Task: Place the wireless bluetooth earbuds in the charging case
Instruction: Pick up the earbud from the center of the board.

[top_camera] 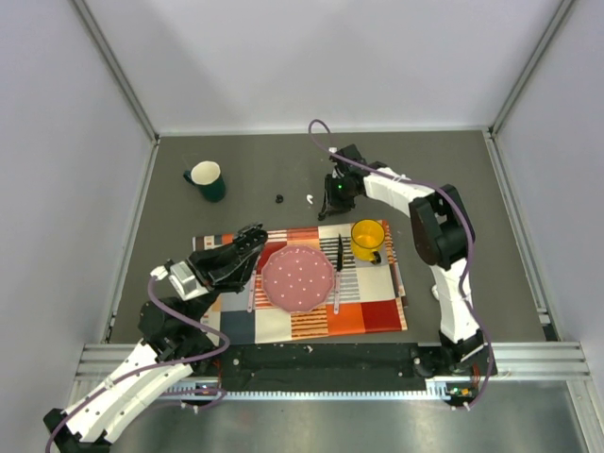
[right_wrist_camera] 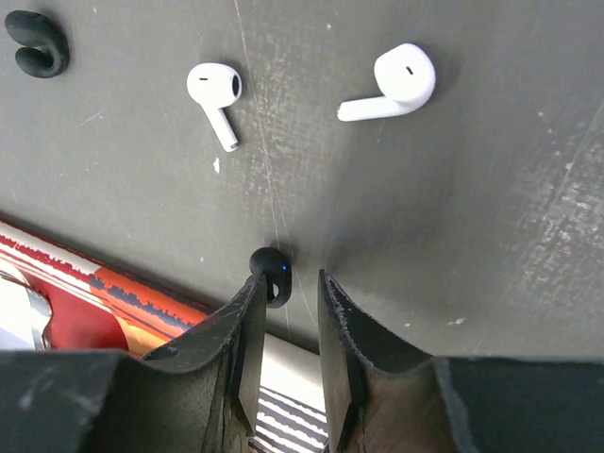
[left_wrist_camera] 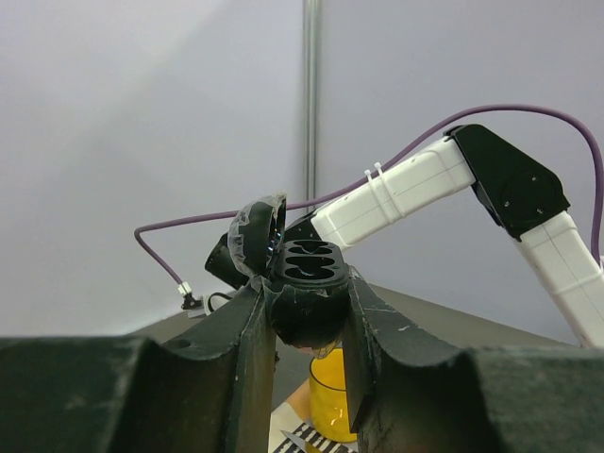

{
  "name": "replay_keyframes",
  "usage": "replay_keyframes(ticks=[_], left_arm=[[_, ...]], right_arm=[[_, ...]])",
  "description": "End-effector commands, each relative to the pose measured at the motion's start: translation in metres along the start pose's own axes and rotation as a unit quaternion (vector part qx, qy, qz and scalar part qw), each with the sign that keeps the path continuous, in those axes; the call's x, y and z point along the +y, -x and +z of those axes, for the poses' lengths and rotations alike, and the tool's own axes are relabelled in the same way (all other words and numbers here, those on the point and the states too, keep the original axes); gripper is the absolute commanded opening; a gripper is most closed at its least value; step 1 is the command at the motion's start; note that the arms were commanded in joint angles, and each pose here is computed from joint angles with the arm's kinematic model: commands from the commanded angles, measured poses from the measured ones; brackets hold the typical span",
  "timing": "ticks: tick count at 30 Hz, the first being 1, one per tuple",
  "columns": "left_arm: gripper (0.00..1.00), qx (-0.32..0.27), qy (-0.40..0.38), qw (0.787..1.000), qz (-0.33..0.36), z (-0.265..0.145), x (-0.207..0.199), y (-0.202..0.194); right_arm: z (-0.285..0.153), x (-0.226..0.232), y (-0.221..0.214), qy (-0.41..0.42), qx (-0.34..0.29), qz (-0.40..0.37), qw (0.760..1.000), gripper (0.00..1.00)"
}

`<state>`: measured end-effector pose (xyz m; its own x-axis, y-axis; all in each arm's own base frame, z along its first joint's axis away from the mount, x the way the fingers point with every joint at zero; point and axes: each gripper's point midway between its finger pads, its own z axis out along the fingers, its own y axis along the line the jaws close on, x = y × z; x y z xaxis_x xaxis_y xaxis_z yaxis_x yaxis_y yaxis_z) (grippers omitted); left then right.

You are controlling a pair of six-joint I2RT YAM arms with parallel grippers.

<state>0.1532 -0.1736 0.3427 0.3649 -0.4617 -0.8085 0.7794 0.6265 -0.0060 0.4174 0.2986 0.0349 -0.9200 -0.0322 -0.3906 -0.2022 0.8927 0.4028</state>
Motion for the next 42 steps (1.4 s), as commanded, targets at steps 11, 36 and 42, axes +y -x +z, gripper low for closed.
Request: replay_keyframes(ticks=[11, 36, 42], left_arm=[[0.0, -0.02, 0.01, 1.0, 0.01, 0.001, 0.004, 0.012], [0.0, 0.042, 0.009, 0.999, 0.005, -0.002, 0.003, -0.005], [0.0, 0.053, -0.039, 0.998, 0.001, -0.002, -0.014, -0.012]], right_arm=[[0.012, 0.015, -0.001, 0.017, 0.004, -0.019, 1.0, 0.22], [-0.187, 0.101, 0.008, 0.202, -0.148, -0.265, 0.931, 0.0], [-0.258, 0.12, -0.024, 0.26, -0.196, -0.388, 0.862, 0.0]])
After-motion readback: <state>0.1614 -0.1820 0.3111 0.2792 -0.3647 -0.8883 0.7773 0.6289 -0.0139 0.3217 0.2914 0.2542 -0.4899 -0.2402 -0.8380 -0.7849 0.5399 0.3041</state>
